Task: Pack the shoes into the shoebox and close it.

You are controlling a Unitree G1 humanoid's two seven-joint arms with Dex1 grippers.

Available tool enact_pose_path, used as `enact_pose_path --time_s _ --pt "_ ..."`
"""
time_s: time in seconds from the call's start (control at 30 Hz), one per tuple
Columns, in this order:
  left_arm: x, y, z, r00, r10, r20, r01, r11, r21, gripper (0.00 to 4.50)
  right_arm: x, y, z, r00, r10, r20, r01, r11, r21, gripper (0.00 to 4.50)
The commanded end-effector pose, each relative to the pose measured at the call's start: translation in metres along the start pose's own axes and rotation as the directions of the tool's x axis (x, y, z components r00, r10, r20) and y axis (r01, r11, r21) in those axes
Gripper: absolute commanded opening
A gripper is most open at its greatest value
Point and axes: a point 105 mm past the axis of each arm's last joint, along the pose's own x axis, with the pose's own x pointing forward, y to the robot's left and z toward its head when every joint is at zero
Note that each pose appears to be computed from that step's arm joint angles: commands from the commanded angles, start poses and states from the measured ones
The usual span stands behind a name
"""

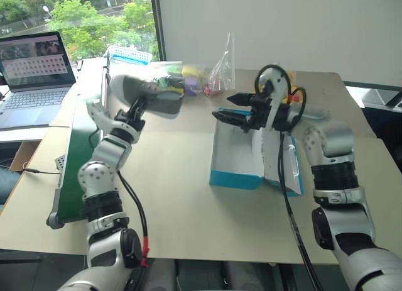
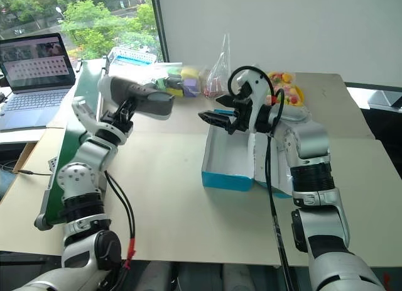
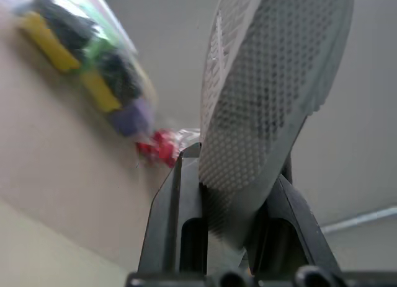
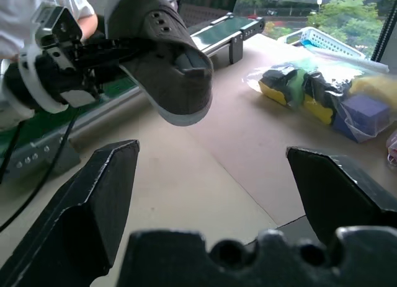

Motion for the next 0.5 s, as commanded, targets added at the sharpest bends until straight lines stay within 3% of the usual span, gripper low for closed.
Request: enact_pose_path --time_s 0.03,0.2,0.5 --pt "-0.008 -0.061 -0.024 0.927 -0.277 -0.251 0.302 0.951 0.065 0.31 -0.015 0.006 0.042 0.988 0.043 0.150 -0.055 0.995 0.079 4.50" --pt "-0.030 -0.086 -0.055 0.758 -0.388 -0.524 0.486 0.872 0.057 0.31 -0.041 0.019 0.051 0.974 0.126 0.190 -0.162 0.969 0.188 4.50" --pt "-0.014 -0.087 -0.060 0.676 -0.426 -0.601 0.562 0.826 0.048 0.31 -0.058 0.070 0.035 0.932 0.349 0.099 -0.362 0.895 0.259 4.50"
